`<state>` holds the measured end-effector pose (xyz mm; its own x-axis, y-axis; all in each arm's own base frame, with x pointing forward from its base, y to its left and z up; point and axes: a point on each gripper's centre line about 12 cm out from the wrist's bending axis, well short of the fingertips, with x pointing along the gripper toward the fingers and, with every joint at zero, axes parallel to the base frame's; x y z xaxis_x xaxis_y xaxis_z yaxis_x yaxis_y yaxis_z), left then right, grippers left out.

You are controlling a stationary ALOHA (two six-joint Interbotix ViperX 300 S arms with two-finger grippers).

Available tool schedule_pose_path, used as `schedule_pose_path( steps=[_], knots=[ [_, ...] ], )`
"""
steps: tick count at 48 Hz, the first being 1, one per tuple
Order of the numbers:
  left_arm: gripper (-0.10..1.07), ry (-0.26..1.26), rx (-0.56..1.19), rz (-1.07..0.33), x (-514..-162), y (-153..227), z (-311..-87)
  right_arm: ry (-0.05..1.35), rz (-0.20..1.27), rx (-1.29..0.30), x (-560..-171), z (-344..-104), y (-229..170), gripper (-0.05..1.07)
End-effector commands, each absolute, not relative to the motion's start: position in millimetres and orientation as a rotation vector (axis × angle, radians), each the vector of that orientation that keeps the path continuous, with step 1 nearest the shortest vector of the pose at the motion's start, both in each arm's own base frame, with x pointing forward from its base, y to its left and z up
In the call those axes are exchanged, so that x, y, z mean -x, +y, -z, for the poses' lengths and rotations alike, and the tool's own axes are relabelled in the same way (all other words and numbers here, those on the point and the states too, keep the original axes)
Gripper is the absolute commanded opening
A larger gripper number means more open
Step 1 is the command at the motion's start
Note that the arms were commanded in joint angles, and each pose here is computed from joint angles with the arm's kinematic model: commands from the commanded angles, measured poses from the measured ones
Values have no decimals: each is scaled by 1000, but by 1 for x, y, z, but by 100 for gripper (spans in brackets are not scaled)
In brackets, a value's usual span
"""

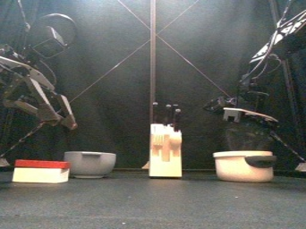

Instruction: Grab sushi roll

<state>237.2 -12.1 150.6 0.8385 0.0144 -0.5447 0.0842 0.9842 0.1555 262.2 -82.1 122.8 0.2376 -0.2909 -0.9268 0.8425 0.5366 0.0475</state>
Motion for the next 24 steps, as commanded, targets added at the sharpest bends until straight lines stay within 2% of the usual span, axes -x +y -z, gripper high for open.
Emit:
schedule_pose_path(
  steps=[1, 18, 24],
  knots=[
    [98, 557, -179, 34, -240, -12, -155, 1032, 850, -635, -267, -129, -86, 84],
    [98, 557, -181, 34, -240, -12, -155, 1029, 852, -630, -268, -130, -88, 82],
    [98, 558, -181, 35, -240, -12, -155, 1027, 853, -631, -268, -130, -89, 78]
  ],
)
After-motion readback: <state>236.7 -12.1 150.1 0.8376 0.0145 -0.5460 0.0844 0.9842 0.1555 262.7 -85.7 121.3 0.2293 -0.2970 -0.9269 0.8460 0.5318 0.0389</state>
